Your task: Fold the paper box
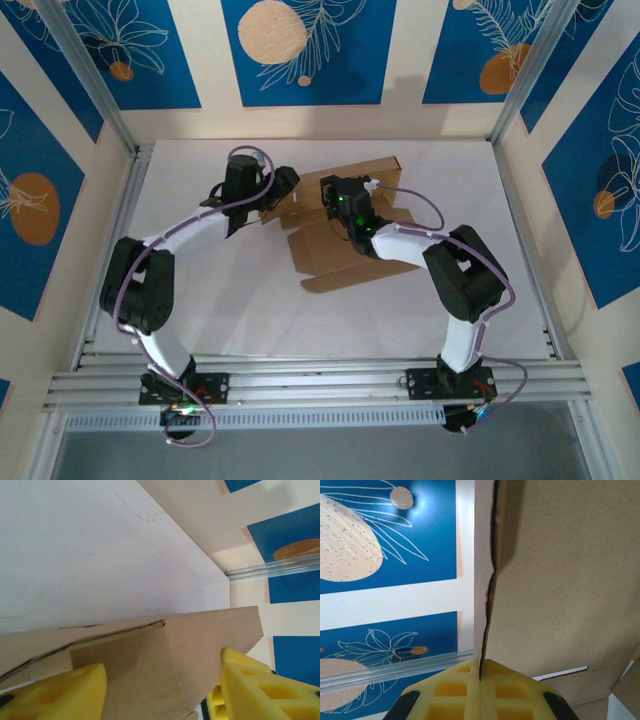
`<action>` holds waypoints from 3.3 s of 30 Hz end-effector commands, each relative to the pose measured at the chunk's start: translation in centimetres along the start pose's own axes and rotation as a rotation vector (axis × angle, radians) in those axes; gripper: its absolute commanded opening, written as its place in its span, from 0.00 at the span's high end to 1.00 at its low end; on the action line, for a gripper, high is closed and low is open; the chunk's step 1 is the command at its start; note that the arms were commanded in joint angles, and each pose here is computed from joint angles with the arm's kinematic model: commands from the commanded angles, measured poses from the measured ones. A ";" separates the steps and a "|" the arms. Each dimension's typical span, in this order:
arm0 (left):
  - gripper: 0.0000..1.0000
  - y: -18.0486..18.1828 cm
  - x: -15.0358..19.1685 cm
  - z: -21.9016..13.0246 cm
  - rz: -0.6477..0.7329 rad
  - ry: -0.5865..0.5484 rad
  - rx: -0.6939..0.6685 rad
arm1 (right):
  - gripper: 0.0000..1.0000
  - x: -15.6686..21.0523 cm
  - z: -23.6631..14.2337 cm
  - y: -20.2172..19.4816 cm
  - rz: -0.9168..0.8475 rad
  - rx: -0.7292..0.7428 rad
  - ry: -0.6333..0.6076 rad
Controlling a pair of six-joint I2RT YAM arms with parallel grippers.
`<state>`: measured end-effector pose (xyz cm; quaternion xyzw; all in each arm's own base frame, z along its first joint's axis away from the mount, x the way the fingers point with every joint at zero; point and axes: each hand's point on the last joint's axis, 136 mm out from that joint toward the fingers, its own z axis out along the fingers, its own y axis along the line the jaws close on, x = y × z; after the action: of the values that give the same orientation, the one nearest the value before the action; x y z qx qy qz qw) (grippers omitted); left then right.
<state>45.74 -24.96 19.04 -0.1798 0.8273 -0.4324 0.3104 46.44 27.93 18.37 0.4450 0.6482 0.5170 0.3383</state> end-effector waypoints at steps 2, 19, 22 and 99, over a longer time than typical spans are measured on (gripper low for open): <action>0.39 -2.8 -0.4 0.9 0.005 0.008 0.094 | 1.00 0.8 0.2 0.7 0.030 -0.023 0.038; 0.72 -2.1 0.3 1.8 -0.041 0.012 0.124 | 0.77 1.2 -0.3 0.2 0.031 -0.001 0.087; 0.74 -1.7 0.4 1.7 -0.039 0.006 0.107 | 0.62 0.5 -0.9 0.4 -0.002 0.004 0.099; 0.39 6.4 9.4 -4.8 0.192 0.076 -0.134 | 0.92 -9.1 -8.7 3.8 0.101 0.118 -0.220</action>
<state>35.40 -22.59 13.23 -0.1089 0.8806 -0.3425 0.3086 43.20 16.99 21.51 0.5472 0.6318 0.4341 0.3361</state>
